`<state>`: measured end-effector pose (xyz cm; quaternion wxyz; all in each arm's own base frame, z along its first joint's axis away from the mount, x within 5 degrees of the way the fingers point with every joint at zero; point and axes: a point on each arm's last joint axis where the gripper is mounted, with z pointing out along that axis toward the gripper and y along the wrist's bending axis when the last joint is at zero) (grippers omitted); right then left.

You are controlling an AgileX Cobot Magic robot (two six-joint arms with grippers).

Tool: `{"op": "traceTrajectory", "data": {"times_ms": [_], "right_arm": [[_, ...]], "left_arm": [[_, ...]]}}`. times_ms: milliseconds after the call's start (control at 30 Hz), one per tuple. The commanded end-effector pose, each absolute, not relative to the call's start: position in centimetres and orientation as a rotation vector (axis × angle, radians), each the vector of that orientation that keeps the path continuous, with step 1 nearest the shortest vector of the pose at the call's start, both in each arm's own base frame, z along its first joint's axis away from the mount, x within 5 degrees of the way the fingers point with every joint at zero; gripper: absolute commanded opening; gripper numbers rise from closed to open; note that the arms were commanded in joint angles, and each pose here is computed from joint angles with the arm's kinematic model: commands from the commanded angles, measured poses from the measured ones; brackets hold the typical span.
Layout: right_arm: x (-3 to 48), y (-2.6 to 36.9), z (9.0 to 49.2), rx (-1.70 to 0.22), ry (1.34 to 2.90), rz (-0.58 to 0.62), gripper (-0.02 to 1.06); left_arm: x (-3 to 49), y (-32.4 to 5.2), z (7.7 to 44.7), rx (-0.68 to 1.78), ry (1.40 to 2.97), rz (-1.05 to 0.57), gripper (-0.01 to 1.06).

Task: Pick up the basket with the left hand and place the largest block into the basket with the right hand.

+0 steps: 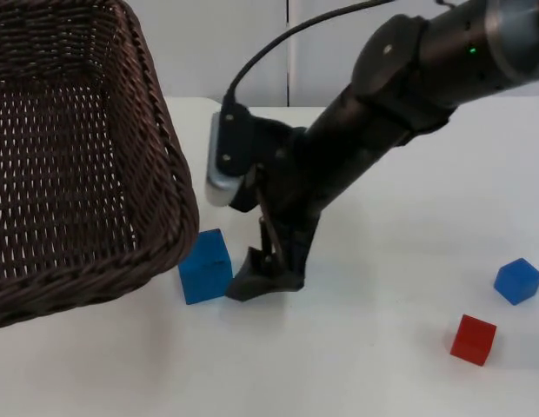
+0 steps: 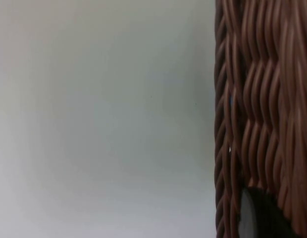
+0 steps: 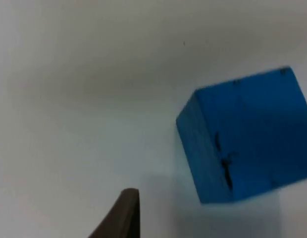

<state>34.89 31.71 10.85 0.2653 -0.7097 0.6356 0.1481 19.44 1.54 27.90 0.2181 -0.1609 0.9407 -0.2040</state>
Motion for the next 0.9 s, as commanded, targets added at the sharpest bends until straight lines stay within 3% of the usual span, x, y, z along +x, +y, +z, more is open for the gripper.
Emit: {"op": "traceTrajectory", "data": {"times_ms": [0,300,633,733,767,867], "right_arm": [[35.1,32.5,10.8,-1.919,1.693,0.414,1.05],[35.8,35.0,9.6,-1.951,1.661,0.503,1.03],[35.8,34.9,8.7,-1.949,1.685,0.501,0.77],[35.8,34.9,8.8,-1.947,1.693,0.510,0.57],[35.8,34.9,8.8,-1.947,1.693,0.510,0.57],[35.8,34.9,8.8,-1.921,1.733,0.524,0.27]], "left_arm": [[19.4,1.3,28.2,-0.472,2.577,-0.607,0.00],[19.4,1.3,28.2,-0.472,2.577,-0.607,0.00],[19.4,1.3,28.2,-0.482,2.576,-0.610,0.00],[19.4,1.3,28.2,-0.482,2.576,-0.610,0.00],[19.4,1.3,28.2,-0.482,2.576,-0.610,0.00],[19.4,1.3,28.2,-0.482,2.576,-0.610,0.00]]}}
